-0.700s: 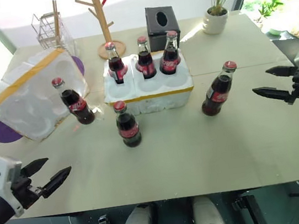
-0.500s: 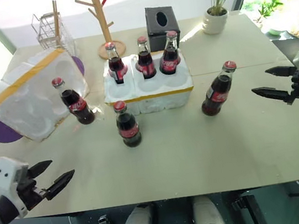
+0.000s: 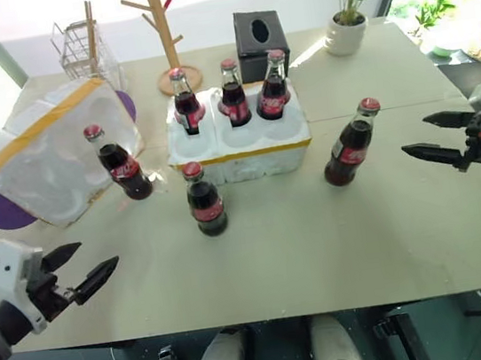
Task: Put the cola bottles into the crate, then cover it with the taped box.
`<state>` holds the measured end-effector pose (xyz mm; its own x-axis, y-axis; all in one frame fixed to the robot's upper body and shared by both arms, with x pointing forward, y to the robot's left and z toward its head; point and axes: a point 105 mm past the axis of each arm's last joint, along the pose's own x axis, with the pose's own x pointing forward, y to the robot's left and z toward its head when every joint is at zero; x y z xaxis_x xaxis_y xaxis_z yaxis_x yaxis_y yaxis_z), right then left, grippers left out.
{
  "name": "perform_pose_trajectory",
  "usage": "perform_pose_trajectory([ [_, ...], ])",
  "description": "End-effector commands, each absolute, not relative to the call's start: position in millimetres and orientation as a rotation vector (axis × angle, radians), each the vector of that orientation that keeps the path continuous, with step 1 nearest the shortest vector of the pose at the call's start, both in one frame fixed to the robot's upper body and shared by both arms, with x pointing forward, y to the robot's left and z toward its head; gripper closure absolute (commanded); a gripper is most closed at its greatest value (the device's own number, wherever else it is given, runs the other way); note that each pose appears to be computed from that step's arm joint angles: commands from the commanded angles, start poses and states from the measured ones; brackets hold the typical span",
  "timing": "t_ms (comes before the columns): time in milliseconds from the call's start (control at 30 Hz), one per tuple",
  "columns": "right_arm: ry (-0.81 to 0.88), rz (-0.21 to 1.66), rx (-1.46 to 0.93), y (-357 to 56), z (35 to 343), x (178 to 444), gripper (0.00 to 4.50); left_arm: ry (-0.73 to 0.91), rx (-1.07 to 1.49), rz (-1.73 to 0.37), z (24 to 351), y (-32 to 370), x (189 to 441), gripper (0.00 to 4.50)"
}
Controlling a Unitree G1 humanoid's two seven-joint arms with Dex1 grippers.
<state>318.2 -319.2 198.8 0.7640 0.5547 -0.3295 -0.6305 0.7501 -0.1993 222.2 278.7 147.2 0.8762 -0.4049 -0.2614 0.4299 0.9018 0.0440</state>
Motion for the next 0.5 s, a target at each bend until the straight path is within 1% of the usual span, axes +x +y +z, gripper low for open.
perform_pose_trajectory([
  [33, 0.161, 0.704, -0.337, -310.8, 248.1, 309.5, 0.00, 0.150, 0.105, -0.413, 168.0, 281.5, 235.0, 0.05],
  [133, 0.143, 0.803, -0.339, -297.7, 276.8, 294.1, 0.00, 0.097, 0.094, -0.416, 181.8, 280.2, 249.2, 0.05],
  [300, 0.071, 0.994, -0.310, -260.8, 327.8, 264.8, 0.00, 0.062, 0.119, -0.428, 189.3, 277.9, 273.0, 0.05],
  [400, 0.012, 1.111, -0.287, -235.8, 351.6, 246.7, 0.00, 0.040, 0.132, -0.412, 190.9, 277.6, 289.9, 0.05],
  [500, -0.036, 1.207, -0.266, -215.6, 366.4, 231.9, 0.00, 0.014, 0.144, -0.404, 191.4, 275.0, 304.1, 0.05],
])
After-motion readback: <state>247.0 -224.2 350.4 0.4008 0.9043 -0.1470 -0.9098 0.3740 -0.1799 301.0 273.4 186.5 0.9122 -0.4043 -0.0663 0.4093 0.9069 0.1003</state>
